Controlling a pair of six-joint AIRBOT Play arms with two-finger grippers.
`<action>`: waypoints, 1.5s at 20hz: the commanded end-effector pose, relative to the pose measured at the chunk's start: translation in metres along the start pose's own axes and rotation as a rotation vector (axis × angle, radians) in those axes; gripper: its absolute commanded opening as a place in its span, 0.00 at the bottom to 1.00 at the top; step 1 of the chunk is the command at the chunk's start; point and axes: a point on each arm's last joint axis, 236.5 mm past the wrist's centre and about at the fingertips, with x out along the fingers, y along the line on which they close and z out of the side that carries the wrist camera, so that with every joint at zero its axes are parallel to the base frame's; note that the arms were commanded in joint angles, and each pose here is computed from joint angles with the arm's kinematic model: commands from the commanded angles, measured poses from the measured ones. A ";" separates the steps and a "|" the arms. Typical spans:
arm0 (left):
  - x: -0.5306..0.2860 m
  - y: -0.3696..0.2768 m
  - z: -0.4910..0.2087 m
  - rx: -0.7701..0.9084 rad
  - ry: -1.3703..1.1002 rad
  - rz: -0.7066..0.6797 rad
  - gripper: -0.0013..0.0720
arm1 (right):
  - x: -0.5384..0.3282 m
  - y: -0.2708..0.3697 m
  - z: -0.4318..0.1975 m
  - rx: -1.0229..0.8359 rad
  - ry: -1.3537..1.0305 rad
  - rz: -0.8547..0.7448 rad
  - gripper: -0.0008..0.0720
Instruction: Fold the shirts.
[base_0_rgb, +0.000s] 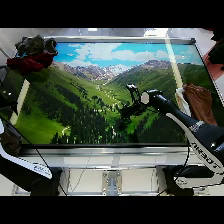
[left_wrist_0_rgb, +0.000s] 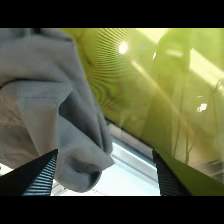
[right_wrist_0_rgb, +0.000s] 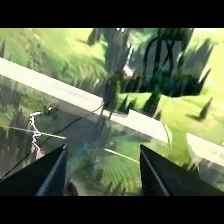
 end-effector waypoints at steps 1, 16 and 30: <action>0.034 0.010 -0.015 -0.005 0.131 0.035 1.00 | 0.000 0.000 -0.001 0.000 0.004 -0.001 0.73; 0.021 -0.072 0.018 0.013 -0.007 -0.481 0.03 | -0.002 -0.008 0.023 -0.013 -0.095 -0.026 0.73; -0.127 -0.577 -0.296 1.195 -0.327 -1.115 0.02 | -0.218 -0.200 0.083 0.208 -0.448 -0.379 0.72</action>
